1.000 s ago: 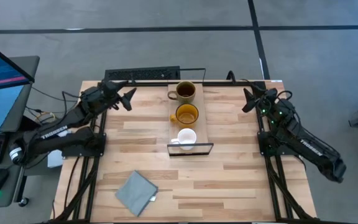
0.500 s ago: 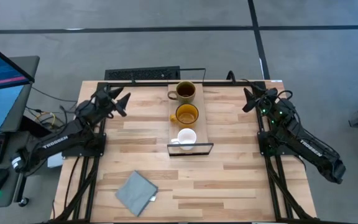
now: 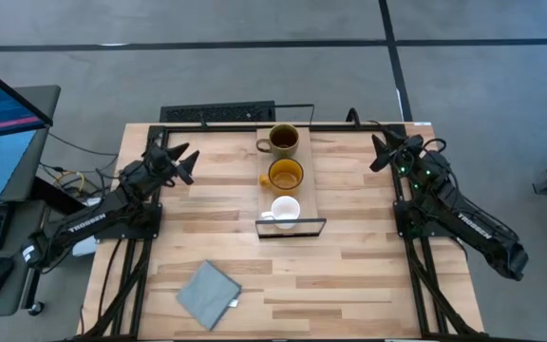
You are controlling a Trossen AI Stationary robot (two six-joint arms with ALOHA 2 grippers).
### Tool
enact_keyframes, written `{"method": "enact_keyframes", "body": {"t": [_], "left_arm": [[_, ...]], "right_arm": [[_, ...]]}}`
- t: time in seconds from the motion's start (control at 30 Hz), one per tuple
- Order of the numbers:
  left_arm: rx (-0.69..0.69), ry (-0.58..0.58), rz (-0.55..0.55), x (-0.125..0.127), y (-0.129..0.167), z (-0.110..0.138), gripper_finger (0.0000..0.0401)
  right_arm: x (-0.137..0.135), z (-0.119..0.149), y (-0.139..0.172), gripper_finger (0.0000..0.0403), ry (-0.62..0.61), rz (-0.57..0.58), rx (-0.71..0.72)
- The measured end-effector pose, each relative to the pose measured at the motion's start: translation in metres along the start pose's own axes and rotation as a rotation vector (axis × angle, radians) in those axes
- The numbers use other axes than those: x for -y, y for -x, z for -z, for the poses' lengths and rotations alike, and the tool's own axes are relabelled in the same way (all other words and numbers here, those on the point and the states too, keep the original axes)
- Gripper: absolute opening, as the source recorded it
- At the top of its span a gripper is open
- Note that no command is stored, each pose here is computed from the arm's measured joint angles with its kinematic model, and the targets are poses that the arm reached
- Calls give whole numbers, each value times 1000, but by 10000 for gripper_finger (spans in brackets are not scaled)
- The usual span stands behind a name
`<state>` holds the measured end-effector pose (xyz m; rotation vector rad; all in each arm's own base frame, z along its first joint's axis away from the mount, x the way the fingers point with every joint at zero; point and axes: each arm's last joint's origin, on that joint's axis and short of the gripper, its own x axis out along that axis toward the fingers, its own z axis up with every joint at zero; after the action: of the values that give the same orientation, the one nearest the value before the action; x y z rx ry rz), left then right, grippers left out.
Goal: Stack small to large cups/mugs on shelf
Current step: Return to Home Position
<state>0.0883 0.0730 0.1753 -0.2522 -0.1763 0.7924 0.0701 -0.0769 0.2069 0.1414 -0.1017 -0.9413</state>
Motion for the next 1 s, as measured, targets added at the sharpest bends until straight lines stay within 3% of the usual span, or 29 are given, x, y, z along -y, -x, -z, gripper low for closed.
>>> {"method": "enact_keyframes", "body": {"t": [0.4, 0.77, 1.0], "left_arm": [[-32, -12, -62, -3, 0, 4, 267], [-60, -24, -70, -4, 0, 7, 267], [-68, -30, -47, -3, 0, 8, 267]], "right_arm": [[4, 29, -4, 244, -87, -11, 67], [4, 23, 2, 244, -92, -28, 142], [6, 27, 9, 244, -88, -24, 120]]}}
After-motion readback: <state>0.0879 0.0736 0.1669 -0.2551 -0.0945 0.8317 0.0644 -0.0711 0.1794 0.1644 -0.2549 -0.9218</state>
